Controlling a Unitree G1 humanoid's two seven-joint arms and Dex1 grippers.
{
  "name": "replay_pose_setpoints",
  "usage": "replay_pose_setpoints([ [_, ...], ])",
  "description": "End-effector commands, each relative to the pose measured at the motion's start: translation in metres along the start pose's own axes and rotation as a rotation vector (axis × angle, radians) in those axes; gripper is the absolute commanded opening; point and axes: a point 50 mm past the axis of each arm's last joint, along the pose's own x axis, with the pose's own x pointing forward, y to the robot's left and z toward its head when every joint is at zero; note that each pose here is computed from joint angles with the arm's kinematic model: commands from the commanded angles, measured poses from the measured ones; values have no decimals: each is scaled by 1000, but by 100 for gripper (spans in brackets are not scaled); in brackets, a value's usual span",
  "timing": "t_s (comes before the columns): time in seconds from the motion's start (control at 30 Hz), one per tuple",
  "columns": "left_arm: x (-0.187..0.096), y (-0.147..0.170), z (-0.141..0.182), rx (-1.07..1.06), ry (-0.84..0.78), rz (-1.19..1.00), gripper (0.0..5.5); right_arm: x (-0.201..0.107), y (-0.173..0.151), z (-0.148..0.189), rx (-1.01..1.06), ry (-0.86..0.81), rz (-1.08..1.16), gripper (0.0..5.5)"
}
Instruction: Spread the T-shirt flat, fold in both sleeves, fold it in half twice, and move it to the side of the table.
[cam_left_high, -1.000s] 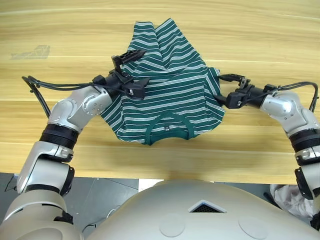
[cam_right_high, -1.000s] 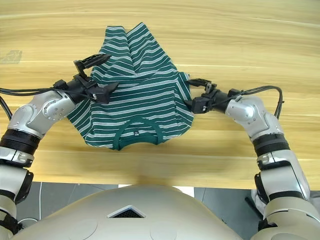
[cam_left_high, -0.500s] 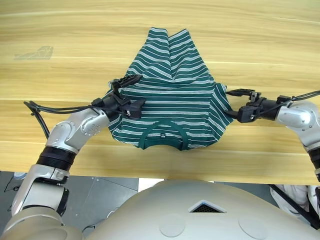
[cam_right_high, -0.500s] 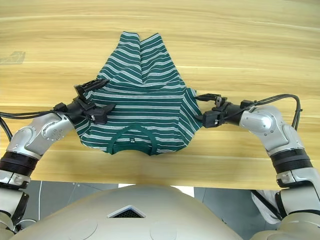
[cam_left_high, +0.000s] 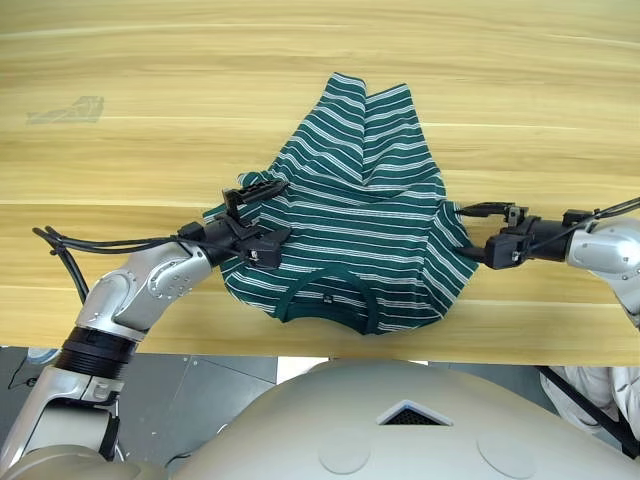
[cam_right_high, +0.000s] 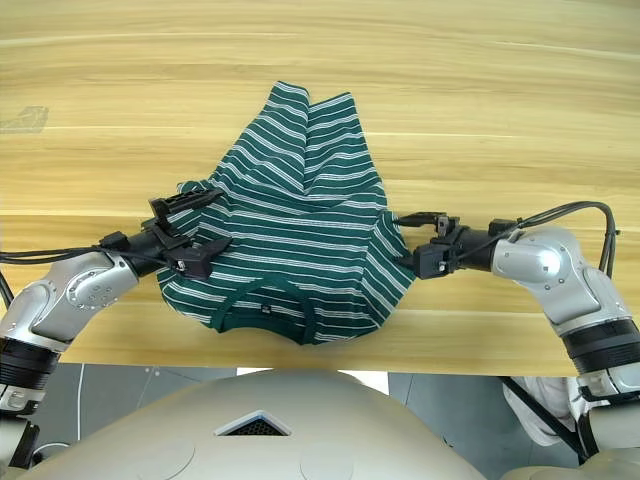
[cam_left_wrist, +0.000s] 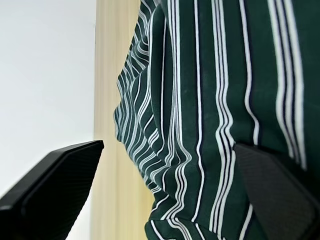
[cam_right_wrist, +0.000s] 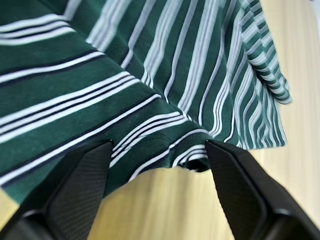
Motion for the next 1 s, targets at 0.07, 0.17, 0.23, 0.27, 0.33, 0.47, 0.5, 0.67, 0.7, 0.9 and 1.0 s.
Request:
replay_pose_setpoints([
  [0.07,1,-3,6,-40,-17,-42,481,-3,-10,10,446,-253,77,342],
  [0.17,4,-5,8,-54,-33,-55,481,-13,-23,15,590,-388,82,342],
  [0.23,6,-5,10,-57,-46,-62,481,-17,-38,20,647,-475,48,342],
  [0.27,7,-4,11,-59,-51,-60,481,-18,-43,22,663,-507,43,342],
  [0.33,10,7,12,-72,-74,-39,481,-16,-55,25,687,-566,8,342],
  [0.47,24,60,9,-167,-142,139,481,9,-94,20,628,-512,-304,342],
  [0.5,28,75,5,-198,-150,194,481,18,-104,17,609,-473,-380,342],
  [0.67,60,135,-9,-318,-181,334,481,60,-145,5,514,-237,-629,342],
  [0.7,67,141,-9,-324,-184,344,481,65,-149,3,497,-201,-645,342],
  [0.9,113,132,-29,-86,20,239,481,92,-152,-1,363,-23,-605,342],
  [1.0,126,116,-42,7,116,164,481,99,-145,-8,305,66,-562,342],
])
